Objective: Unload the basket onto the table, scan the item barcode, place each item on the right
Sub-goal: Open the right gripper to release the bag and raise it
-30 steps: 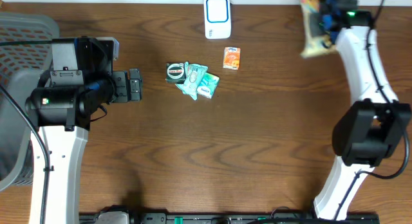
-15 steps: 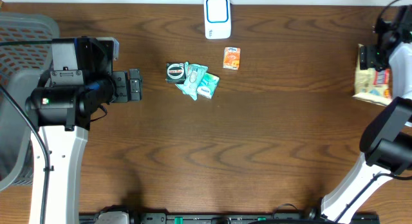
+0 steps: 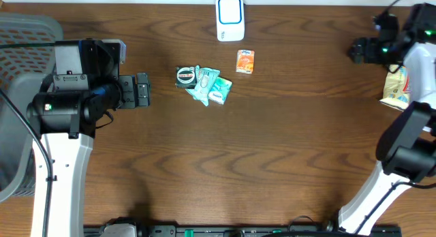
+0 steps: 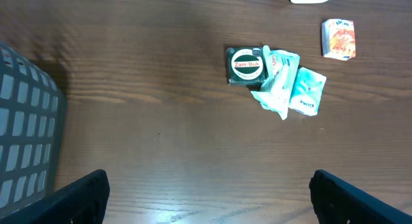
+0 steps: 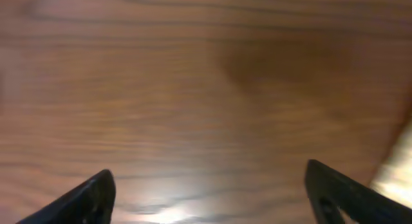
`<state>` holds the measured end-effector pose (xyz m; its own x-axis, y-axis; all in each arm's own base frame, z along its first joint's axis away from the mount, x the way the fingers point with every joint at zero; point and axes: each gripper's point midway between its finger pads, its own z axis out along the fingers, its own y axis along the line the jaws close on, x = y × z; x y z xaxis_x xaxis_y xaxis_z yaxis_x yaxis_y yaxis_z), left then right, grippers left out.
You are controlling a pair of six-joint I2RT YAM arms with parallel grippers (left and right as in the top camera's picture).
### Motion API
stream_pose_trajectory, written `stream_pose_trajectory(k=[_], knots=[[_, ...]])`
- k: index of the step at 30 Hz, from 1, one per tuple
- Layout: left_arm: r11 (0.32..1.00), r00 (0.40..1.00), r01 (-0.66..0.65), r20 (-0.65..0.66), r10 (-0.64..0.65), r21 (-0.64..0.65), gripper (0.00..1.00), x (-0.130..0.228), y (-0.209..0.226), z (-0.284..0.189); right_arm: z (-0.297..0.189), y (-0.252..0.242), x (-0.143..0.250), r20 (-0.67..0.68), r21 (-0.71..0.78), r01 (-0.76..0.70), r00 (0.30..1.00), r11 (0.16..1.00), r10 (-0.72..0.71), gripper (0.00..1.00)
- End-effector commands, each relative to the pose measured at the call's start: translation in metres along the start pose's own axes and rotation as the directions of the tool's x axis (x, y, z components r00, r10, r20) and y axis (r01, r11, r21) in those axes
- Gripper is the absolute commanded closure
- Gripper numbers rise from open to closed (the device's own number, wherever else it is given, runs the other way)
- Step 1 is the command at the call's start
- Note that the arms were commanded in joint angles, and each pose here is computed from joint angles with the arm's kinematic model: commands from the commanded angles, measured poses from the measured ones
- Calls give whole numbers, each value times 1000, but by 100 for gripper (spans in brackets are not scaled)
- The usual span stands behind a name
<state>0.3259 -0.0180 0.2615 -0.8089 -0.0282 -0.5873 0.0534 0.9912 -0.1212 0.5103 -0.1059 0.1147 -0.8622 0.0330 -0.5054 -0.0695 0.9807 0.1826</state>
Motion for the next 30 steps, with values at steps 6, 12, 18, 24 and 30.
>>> stream_pose_trajectory(k=[6, 12, 18, 24, 30], knots=[[1000, 1000, -9, 3, 9, -10, 2, -2, 3, -1, 11, -7, 11, -105, 241, 85, 993, 967, -61, 60], [1000, 1000, -9, 3, 9, -10, 2, -2, 3, -1, 24, -28, 41, -167, 274, 62, 986, 960, -16, 52], [1000, 1000, -9, 3, 9, -10, 2, -2, 3, -1, 42, -57, 81, -183, 300, 10, 982, 954, 47, 51], [1000, 1000, -9, 3, 9, -10, 2, -2, 3, -1, 29, -108, 105, -147, 441, -122, 967, 889, 206, 57], [1000, 1000, -9, 3, 9, -10, 2, -2, 3, -1, 16, -132, 118, -142, 467, -171, 954, 868, 264, 54]])
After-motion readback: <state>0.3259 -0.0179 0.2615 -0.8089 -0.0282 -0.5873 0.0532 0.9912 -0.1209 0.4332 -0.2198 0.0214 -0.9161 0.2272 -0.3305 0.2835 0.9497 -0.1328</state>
